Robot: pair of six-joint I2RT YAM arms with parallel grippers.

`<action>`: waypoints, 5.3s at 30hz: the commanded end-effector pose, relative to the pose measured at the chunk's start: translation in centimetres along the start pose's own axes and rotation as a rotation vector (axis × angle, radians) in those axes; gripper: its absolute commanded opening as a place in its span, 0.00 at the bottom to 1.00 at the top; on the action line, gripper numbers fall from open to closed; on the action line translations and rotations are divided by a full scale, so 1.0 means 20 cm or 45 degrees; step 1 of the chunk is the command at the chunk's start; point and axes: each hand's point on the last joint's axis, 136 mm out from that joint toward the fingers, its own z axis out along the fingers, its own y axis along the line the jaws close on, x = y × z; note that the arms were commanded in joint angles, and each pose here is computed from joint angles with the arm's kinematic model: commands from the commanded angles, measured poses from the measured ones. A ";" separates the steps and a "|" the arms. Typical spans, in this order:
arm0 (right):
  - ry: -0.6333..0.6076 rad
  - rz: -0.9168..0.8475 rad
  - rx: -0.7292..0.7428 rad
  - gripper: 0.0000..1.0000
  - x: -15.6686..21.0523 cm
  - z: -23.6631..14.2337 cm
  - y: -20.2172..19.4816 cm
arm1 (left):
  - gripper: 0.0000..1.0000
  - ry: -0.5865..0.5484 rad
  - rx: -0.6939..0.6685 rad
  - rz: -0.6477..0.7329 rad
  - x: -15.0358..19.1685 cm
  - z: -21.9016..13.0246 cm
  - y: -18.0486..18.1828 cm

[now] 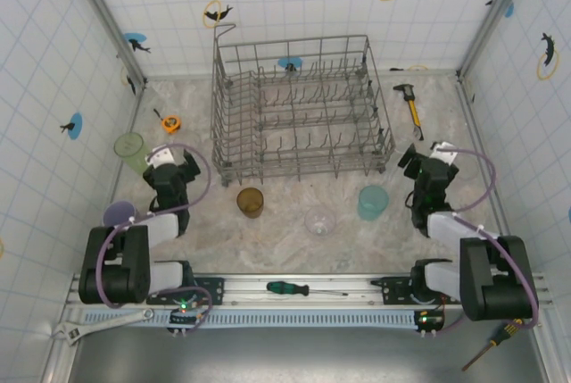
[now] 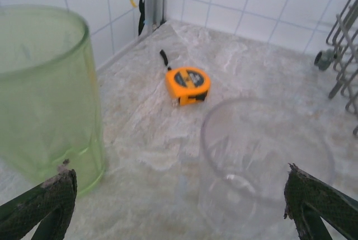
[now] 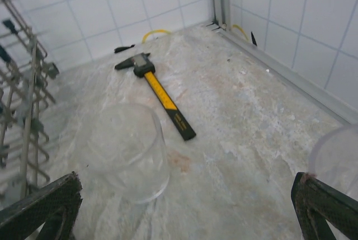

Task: Load the cups into the dish rack

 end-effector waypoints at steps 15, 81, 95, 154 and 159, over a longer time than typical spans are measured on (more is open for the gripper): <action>0.358 -0.003 0.123 1.00 -0.03 0.10 0.05 | 0.98 0.212 -0.329 -0.420 -0.48 -0.03 0.04; 0.533 0.011 -0.079 1.00 -0.06 0.07 0.21 | 0.00 0.585 -0.902 -1.041 0.00 0.10 0.72; 0.507 -0.040 -0.159 1.00 -0.16 0.05 0.29 | 0.00 0.510 -0.363 -1.149 -0.22 0.11 0.43; 0.772 0.612 -1.638 1.00 -0.56 -0.21 1.73 | 0.00 0.543 1.493 -0.683 -0.95 -0.34 -1.23; 0.763 0.656 -1.706 1.00 -0.62 -0.24 1.83 | 0.00 0.607 1.504 -0.673 -0.86 -0.32 -1.32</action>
